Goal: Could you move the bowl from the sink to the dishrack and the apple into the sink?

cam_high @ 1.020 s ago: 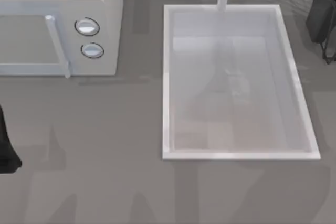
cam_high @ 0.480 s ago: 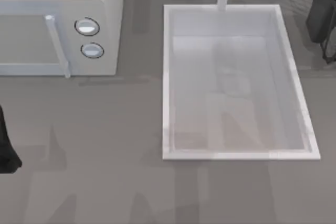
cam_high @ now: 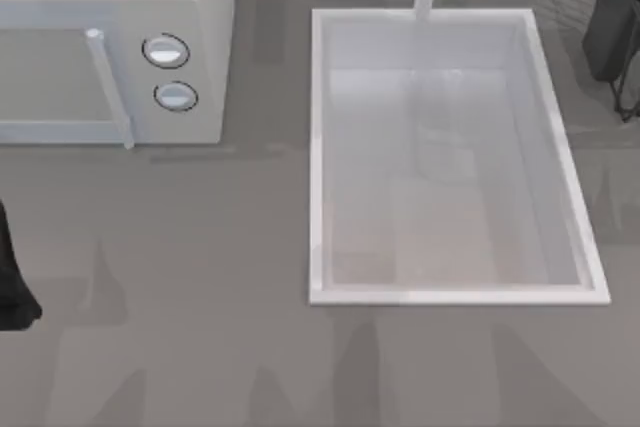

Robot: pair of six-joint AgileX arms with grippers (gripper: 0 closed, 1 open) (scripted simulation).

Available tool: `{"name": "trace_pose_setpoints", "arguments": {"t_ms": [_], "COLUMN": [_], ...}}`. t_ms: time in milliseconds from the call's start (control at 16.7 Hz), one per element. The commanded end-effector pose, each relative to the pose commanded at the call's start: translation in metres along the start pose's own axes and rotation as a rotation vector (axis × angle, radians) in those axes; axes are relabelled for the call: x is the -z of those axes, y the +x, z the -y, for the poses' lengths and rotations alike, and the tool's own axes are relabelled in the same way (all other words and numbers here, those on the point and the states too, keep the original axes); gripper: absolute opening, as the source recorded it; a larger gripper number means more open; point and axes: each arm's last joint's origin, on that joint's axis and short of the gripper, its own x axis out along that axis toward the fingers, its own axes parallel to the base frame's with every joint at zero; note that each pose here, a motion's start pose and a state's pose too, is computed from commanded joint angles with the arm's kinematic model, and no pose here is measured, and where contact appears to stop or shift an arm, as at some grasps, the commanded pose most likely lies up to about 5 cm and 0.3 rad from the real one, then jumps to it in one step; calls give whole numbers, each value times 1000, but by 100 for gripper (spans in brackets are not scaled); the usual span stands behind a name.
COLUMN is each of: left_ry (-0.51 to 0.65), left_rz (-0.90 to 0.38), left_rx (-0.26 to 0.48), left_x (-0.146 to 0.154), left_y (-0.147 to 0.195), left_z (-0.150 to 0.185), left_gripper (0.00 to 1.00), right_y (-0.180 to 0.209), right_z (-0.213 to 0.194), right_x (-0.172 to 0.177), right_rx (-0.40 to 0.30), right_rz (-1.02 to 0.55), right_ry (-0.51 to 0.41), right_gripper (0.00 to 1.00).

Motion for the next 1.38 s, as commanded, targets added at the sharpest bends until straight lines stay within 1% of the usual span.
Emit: {"name": "trace_pose_setpoints", "arguments": {"t_ms": [240,420,540,1380], "left_ry": [0,0,0,0], "left_rz": [0,0,0,0], "left_rx": [0,0,0,0], "left_x": [0,0,0,0], "left_y": [0,0,0,0], "left_z": [0,0,0,0], "left_gripper": [100,100,100,100], "right_y": [-34,-45,-47,-48], "right_z": [-8,-10,-11,-11], "right_x": [42,67,77,80], "right_rx": [-13,-20,-23,-24], "right_rz": [-5,-6,-9,-11], "right_ry": [-4,-9,-11,-12], "right_gripper": [100,100,100,100]}}
